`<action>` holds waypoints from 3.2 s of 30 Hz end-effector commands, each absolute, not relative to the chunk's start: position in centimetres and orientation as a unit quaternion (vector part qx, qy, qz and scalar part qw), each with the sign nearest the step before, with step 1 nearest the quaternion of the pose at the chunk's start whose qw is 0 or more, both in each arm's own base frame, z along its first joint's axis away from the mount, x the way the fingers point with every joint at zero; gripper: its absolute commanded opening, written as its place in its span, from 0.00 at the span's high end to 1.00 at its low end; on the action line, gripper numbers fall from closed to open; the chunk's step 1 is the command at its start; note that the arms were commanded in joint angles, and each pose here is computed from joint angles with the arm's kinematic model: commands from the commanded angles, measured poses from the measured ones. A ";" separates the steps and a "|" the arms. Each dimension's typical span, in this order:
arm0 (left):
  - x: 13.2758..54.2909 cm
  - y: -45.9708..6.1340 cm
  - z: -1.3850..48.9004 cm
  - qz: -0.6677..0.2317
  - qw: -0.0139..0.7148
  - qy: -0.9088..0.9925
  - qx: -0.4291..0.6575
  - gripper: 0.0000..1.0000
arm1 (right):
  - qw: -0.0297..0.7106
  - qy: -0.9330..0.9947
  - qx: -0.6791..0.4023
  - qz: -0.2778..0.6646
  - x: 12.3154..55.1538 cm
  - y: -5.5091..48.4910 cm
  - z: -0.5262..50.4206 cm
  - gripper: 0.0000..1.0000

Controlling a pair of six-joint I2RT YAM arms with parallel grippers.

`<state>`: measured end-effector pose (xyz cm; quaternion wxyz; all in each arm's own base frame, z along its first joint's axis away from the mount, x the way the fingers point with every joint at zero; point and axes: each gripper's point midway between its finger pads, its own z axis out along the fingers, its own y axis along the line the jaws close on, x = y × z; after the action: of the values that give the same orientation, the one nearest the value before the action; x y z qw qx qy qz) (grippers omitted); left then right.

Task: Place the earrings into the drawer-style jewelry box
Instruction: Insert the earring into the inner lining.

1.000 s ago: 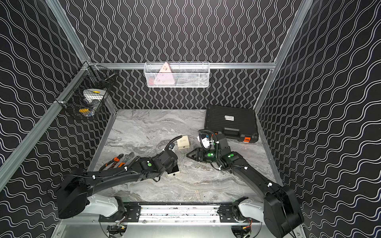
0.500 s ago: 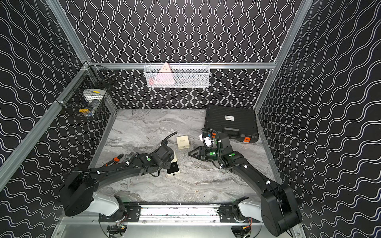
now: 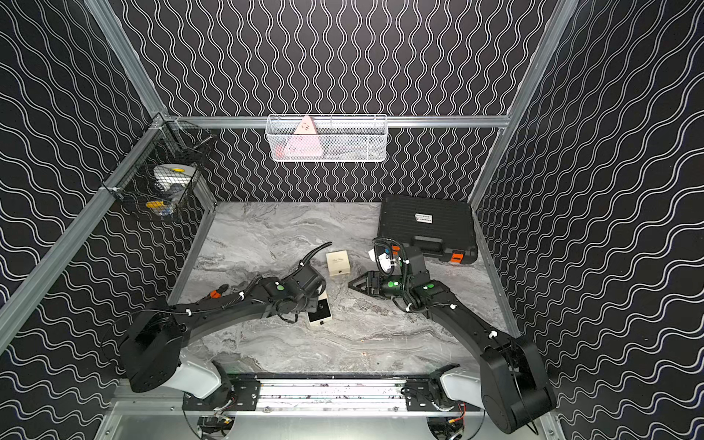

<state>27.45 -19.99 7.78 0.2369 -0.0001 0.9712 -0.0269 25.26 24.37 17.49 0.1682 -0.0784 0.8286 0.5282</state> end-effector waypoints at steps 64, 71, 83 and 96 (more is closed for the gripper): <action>26.8 -21.2 4.5 -0.020 0.186 0.980 -0.062 1.00 | 0.162 0.815 -0.087 0.549 25.4 24.6 17.9 0.44; 26.9 -21.4 4.5 -0.022 0.188 0.980 -0.062 1.00 | 0.161 0.814 -0.086 0.551 25.4 24.7 17.9 0.44; 26.8 -21.4 4.0 -0.022 0.184 0.981 -0.063 1.00 | 0.158 0.813 -0.085 0.555 25.4 24.7 17.9 0.44; 26.7 -21.3 2.8 -0.016 0.179 0.982 -0.060 1.00 | 0.158 0.810 -0.084 0.558 25.3 24.7 18.1 0.44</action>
<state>26.66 -21.46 3.16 0.1795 -0.0605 0.9816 -0.0224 25.18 24.45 17.38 0.1482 -0.0745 0.8189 0.5494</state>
